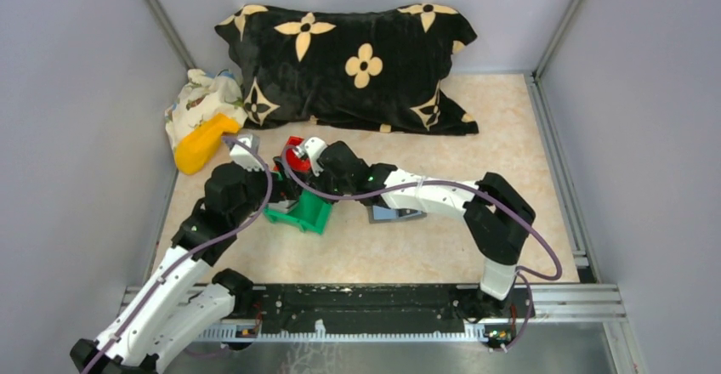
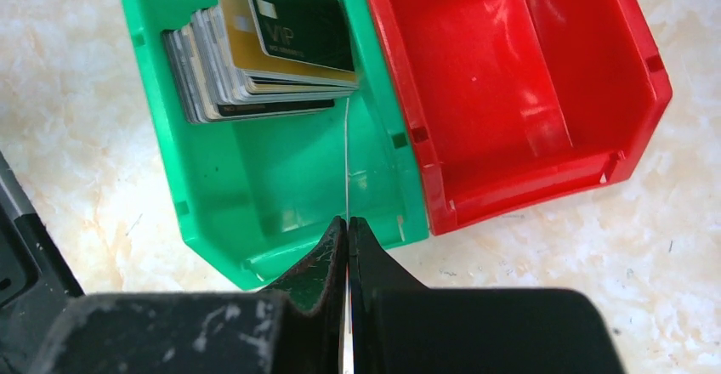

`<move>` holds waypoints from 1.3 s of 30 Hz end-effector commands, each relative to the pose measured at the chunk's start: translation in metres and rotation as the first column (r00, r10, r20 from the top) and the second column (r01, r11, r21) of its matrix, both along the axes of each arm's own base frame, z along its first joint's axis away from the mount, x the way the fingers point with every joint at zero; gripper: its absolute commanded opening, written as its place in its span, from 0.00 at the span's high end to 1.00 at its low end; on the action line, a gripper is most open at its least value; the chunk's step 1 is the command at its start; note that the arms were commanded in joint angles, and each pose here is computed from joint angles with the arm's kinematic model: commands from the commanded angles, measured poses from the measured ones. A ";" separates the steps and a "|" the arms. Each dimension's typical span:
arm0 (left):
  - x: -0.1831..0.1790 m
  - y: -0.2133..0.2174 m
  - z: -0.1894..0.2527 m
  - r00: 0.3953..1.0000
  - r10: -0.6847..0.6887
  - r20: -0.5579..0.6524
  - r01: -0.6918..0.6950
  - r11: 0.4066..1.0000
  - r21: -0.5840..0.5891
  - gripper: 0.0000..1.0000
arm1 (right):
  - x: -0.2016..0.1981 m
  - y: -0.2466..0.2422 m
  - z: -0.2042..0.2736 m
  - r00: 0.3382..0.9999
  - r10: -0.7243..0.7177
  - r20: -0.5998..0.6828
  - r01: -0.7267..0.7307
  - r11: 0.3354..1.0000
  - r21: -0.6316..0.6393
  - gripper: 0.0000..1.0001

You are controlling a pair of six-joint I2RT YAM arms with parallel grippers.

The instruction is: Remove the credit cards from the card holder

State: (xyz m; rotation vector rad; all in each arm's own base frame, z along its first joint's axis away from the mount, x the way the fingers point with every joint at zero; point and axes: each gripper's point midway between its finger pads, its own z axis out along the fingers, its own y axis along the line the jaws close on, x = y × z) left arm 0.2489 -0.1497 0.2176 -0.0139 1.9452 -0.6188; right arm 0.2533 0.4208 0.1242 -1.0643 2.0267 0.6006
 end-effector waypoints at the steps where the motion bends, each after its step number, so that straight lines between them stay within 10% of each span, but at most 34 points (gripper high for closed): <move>1: 0.004 0.014 0.078 0.979 0.109 0.172 -0.089 0.989 -0.117 0.01 | -0.024 0.028 0.002 0.988 0.139 0.063 -0.138 0.990 -0.028 1.00; 39: 0.004 0.021 0.063 0.981 0.135 0.143 -0.123 0.989 -0.085 0.01 | -0.090 0.094 0.005 0.904 0.415 0.103 -0.398 0.905 -0.148 1.00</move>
